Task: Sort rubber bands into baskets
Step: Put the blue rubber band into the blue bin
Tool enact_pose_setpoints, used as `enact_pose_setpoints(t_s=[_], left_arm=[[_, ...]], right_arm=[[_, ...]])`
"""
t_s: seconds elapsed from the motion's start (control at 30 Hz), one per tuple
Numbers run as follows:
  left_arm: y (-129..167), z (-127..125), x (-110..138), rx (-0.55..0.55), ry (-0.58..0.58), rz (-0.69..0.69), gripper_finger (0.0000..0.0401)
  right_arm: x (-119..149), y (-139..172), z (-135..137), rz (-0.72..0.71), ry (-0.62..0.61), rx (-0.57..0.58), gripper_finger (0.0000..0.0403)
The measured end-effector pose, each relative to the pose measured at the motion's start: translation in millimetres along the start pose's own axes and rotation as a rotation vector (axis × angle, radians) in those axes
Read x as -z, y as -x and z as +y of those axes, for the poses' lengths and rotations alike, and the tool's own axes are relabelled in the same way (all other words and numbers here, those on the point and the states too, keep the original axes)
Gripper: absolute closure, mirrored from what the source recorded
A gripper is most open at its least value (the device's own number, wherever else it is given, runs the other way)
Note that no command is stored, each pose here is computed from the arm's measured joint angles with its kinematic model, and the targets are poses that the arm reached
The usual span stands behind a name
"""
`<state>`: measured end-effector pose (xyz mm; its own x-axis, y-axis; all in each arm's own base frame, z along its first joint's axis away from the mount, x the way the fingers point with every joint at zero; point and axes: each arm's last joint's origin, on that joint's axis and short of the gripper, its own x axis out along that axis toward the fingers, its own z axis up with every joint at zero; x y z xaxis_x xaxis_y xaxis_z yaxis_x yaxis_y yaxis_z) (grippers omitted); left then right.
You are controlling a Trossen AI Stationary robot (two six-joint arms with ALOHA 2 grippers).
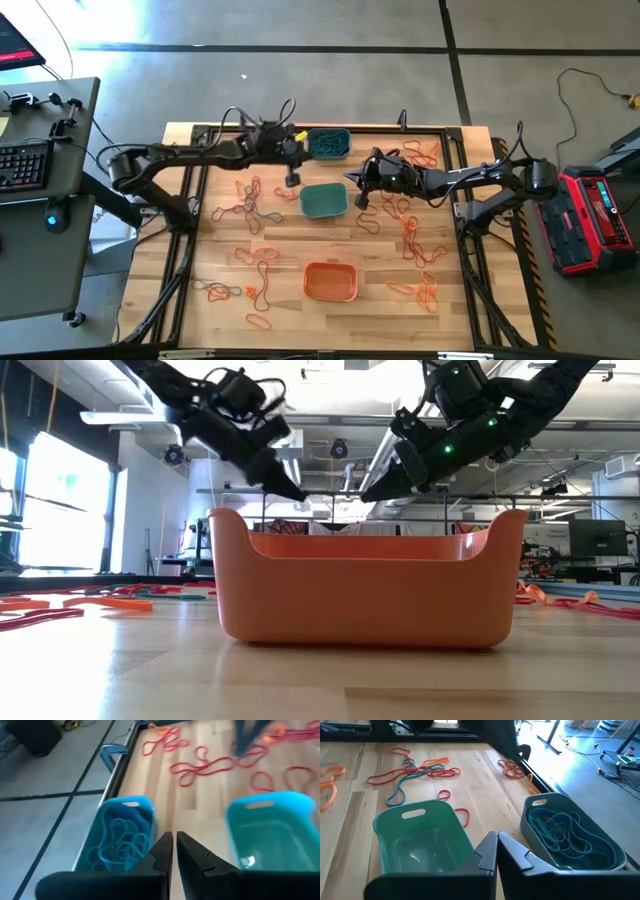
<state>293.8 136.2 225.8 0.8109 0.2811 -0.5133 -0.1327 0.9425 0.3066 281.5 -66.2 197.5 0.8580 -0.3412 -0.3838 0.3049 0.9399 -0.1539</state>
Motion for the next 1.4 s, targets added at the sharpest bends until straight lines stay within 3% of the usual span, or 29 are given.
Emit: enact_pose_setpoints(t_s=[0.33, 0.6, 0.73, 1.03, 1.27, 1.4], left_arm=[[30.8, -45.1, 15.4, 0.114, 0.022, 0.030, 0.0387], [48.7, -82.9, 18.1, 0.263, 0.061, 0.183, 0.0387], [58.3, -105.3, 25.5, 0.313, 0.089, 0.333, 0.0387], [82.3, -135.8, 47.1, 0.178, 0.155, 0.682, 0.0372], [72.5, -139.7, 45.3, 0.178, 0.142, 0.637, 0.0334], [55.8, -138.3, 53.4, 0.179, 0.107, 0.678, 0.0317]], right_arm=[[-0.2, 0.0, -0.1, -0.002, -0.001, 0.002, 0.0402], [-0.2, 0.0, -0.1, -0.002, -0.001, 0.002, 0.0402], [-0.1, -0.1, -0.1, -0.002, -0.001, 0.002, 0.0402], [-0.1, -0.1, 0.1, -0.002, 0.000, -0.002, 0.0402], [-0.1, -0.1, 0.0, -0.002, 0.004, -0.001, 0.0402], [-0.1, -0.1, 0.1, -0.002, -0.001, -0.001, 0.0402]])
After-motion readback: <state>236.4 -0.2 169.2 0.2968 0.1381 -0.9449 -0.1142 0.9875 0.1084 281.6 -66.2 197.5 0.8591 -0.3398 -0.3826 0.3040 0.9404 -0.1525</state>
